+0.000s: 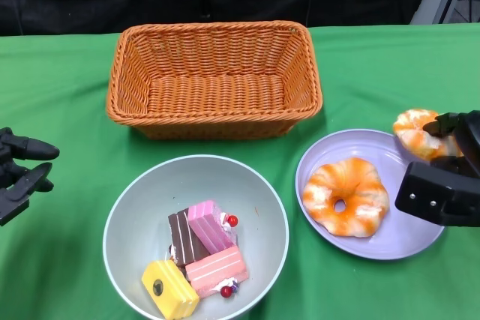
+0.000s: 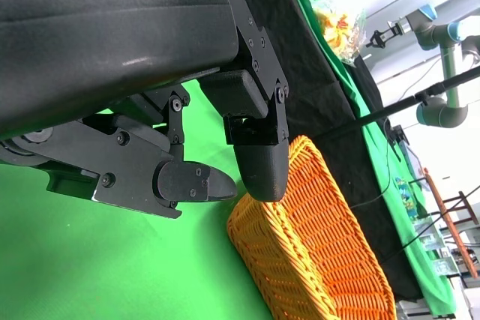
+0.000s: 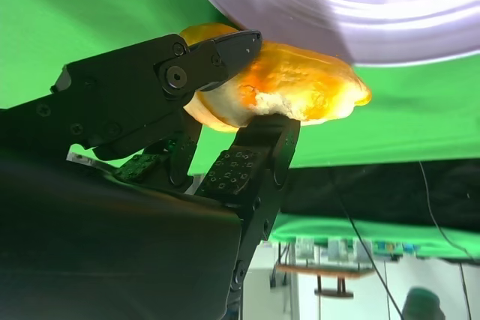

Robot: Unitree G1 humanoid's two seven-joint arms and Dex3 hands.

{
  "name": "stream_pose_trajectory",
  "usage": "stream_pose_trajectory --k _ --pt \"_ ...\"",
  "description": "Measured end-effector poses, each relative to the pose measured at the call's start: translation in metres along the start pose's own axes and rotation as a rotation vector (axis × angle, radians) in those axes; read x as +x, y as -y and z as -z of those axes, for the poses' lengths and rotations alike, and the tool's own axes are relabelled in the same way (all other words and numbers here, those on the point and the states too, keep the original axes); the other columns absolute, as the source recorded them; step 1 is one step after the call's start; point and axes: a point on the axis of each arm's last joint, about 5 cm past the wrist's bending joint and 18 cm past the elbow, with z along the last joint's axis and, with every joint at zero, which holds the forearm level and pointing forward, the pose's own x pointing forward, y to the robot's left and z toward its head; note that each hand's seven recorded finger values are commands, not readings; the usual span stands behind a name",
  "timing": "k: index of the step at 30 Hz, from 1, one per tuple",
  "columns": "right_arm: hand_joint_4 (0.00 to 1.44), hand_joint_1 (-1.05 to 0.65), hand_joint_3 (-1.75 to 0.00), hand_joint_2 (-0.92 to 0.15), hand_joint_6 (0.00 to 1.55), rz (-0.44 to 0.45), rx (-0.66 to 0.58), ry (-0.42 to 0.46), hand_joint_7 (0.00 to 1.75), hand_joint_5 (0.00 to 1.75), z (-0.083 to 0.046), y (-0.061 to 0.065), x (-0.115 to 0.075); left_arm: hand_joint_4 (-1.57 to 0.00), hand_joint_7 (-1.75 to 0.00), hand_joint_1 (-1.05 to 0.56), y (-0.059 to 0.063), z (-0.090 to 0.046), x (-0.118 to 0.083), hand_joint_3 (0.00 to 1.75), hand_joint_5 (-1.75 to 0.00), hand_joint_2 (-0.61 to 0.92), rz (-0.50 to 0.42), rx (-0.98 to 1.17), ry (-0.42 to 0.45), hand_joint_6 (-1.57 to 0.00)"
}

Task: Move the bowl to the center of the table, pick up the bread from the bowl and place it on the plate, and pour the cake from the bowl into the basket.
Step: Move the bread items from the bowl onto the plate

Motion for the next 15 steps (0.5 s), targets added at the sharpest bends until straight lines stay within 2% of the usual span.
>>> stream_pose_trajectory --k 2,6,9,11,15 --pt "0.84 -0.26 0.0 -0.89 1.13 0.015 0.0 0.001 0.0 0.8 0.0 -0.0001 -0.0001 -0.82 -0.76 -0.09 0.0001 0.0 0.0 0.29 -1.11 0.92 0.002 0.002 0.0 -0.88" --pt "0.82 -0.26 0.0 -0.89 1.13 0.022 0.001 0.002 0.0 0.84 -0.0001 -0.0001 -0.0001 -0.82 -0.76 -0.09 0.0004 0.0 0.0001 0.29 -1.11 0.92 0.009 0.01 -0.002 -0.88" --pt "0.82 -0.26 0.0 -0.85 1.14 0.046 0.013 0.001 0.01 0.85 0.0001 0.0001 -0.0002 -0.83 -0.76 -0.08 0.0005 0.0 0.0001 0.29 -1.11 0.92 0.011 0.012 -0.002 -0.89" --pt "0.77 -0.25 0.0 -0.87 1.15 0.061 0.024 0.005 0.01 1.02 -0.0003 0.0006 0.0001 -0.82 -0.75 -0.08 0.0004 0.0 0.0001 0.3 -1.1 0.92 0.011 0.012 -0.002 -0.89" --pt "0.74 -0.25 0.0 -0.88 1.15 0.074 0.037 0.015 0.0 1.08 -0.0014 0.0016 0.0008 -0.82 -0.75 -0.08 0.0004 -0.0001 0.0001 0.3 -1.1 0.92 0.01 0.012 0.0 -0.89"
